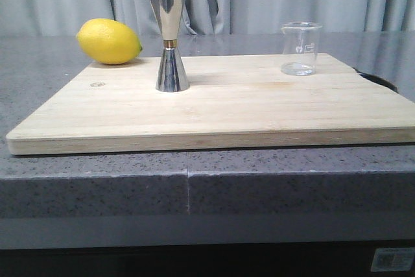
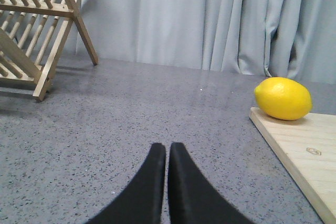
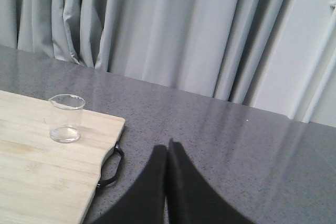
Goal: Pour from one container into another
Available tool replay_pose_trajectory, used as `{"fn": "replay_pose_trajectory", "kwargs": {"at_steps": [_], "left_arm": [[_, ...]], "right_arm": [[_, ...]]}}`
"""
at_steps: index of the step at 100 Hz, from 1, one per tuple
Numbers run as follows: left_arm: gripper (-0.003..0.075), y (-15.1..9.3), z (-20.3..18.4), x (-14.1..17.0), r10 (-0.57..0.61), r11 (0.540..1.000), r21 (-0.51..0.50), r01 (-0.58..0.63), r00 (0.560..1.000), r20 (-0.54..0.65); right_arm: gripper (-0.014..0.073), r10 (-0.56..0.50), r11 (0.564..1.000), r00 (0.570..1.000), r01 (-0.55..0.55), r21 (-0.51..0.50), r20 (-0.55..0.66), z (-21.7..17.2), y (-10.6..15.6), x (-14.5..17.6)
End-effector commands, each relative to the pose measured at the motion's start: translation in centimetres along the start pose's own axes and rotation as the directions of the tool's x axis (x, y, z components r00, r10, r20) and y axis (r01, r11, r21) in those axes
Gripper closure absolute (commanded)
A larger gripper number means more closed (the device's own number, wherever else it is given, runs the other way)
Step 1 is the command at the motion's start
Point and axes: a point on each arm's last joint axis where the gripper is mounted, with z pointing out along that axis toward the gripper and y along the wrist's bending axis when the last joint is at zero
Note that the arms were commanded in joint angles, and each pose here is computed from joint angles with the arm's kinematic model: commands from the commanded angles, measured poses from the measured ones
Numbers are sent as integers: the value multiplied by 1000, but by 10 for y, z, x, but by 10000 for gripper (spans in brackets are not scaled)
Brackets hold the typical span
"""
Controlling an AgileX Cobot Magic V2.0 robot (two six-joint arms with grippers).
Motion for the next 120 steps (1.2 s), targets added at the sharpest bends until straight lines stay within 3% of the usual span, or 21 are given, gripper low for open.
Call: {"fn": "replay_pose_trajectory", "kwargs": {"at_steps": [1, 45, 65, 72, 93, 120], "left_arm": [[739, -1, -1, 2, -8, 1000, 22, 7, 998, 64], [739, -1, -1, 2, -8, 1000, 22, 7, 998, 64], [739, -1, -1, 2, -8, 1000, 22, 7, 998, 64], [739, -1, -1, 2, -8, 1000, 22, 7, 998, 64], [739, -1, -1, 2, -8, 1000, 22, 7, 998, 64], [739, -1, -1, 2, -8, 1000, 22, 7, 998, 64]], "right_arm": [[659, -23, 1000, 996, 23, 0, 85, -1, -2, -14], [659, -21, 1000, 996, 21, -1, 83, -1, -1, -13], [659, 86, 992, 994, -79, -99, 73, 1, 8, -9], [659, 113, 989, 986, -100, -105, 119, 3, 11, -7], [659, 260, 964, 935, -264, -15, 242, 12, 14, 19], [659, 239, 957, 939, -271, 102, 247, 8, 16, 51]]}}
